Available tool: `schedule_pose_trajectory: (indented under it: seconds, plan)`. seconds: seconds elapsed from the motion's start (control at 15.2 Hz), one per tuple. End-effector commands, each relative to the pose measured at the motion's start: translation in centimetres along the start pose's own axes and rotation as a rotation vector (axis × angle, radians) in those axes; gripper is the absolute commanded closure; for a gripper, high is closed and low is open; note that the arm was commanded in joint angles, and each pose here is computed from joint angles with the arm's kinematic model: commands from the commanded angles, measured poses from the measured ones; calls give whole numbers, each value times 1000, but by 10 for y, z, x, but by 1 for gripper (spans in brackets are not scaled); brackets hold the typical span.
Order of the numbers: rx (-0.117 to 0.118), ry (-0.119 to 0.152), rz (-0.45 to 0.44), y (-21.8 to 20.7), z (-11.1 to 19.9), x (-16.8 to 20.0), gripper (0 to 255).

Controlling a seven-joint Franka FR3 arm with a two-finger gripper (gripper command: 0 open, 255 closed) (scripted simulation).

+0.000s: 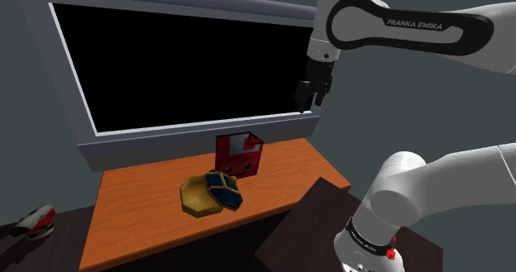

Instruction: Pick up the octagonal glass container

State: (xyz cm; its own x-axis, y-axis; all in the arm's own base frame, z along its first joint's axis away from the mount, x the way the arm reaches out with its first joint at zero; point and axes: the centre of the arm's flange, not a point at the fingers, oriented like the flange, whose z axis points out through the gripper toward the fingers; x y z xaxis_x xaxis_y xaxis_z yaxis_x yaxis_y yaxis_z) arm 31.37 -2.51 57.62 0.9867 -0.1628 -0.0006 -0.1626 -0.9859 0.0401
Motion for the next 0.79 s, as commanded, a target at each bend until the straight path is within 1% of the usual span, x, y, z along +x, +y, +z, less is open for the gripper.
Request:
schedule_pose_trajectory:
  seconds: [0.0,0.73]
  plan:
    - [0,0,0,0,0,0,0]
    - [-12,-10,24,-101,95,47,0]
